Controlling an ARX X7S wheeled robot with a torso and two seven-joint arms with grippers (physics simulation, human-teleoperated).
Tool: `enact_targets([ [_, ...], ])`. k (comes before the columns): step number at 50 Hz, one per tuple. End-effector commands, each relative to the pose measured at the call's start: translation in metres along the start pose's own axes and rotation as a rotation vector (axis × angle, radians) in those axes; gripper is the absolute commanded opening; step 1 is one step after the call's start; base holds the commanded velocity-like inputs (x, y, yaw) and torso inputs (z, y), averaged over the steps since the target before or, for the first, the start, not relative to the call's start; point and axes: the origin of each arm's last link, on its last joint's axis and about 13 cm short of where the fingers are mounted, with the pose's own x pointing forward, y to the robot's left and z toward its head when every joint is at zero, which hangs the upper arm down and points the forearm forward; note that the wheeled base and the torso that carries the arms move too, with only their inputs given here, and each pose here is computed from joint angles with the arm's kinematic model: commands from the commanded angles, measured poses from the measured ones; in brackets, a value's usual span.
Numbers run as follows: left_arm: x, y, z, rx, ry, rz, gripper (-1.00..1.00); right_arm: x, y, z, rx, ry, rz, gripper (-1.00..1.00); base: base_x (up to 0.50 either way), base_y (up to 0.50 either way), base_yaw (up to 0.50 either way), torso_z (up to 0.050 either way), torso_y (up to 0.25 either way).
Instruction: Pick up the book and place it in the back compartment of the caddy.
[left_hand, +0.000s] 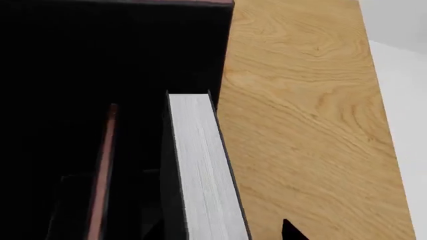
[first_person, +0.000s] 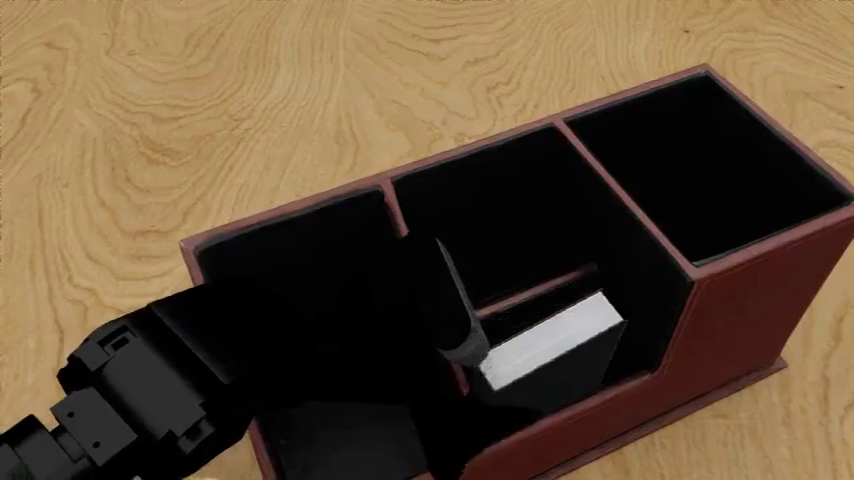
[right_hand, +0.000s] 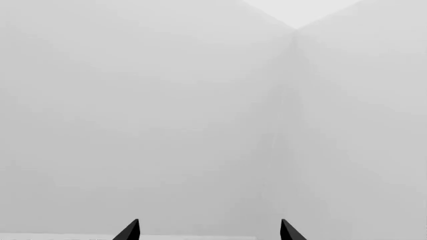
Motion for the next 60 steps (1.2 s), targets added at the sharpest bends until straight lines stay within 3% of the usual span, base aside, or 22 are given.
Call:
enact_targets([
  [1, 0.007, -0.005, 0.009, 0.022, -0.048, 0.135, 1.00, -0.001, -0.001, 0.001, 0.001, -0.002, 0.000, 1.00, 0.01, -0.01, -0.02, 0.000, -0.012],
  [22, 0.009, -0.002, 0.011, 0.028, -0.065, 0.166, 1.00, -0.001, -0.001, 0.002, 0.000, -0.003, -0.001, 1.00, 0.01, -0.01, -0.01, 0.000, -0.007],
  [60, -0.024, -0.003, 0.060, 0.091, -0.168, 0.214, 1.00, -0.002, 0.000, 0.005, 0.014, -0.012, 0.007, 1.00, 0.00, 0.00, 0.00, 0.000, -0.001],
])
